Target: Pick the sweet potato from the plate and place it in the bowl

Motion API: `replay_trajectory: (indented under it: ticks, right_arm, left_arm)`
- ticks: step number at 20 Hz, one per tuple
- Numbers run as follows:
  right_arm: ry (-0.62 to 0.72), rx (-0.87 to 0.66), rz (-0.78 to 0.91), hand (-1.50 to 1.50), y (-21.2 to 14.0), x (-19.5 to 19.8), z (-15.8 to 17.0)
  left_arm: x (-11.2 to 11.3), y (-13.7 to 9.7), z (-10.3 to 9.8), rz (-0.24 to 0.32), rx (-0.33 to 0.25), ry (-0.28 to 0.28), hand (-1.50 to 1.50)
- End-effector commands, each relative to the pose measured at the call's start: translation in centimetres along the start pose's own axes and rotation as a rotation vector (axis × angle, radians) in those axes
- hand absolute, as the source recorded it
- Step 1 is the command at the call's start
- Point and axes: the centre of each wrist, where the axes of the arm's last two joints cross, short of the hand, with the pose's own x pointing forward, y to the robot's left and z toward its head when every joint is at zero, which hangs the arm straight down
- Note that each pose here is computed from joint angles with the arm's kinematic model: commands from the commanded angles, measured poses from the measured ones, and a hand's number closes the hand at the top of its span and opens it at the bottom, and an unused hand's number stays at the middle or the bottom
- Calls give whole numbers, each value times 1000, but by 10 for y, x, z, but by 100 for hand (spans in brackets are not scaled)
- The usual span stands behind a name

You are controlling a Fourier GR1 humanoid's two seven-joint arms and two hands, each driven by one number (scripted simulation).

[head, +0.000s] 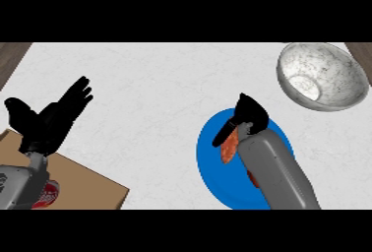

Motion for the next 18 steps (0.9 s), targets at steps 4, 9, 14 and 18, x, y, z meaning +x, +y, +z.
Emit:
replay_trajectory:
  ticks: [4, 9, 14, 18]
  right_arm:
    - [169, 30, -11, -150, 0, -10, -18]
    - [125, 5, 39, 150, 29, 2, 1]
    - [95, -74, 22, 150, 11, -16, -15]
    - [78, -104, 12, 150, -2, -10, -24]
  left_arm:
    - [10, -20, 4, 0, -10, -1, 0]
    - [7, -2, -7, -19, 14, -2, 0]
    - [-8, 6, 16, -7, -4, -1, 0]
    - [4, 10, 12, 6, 1, 1, 0]
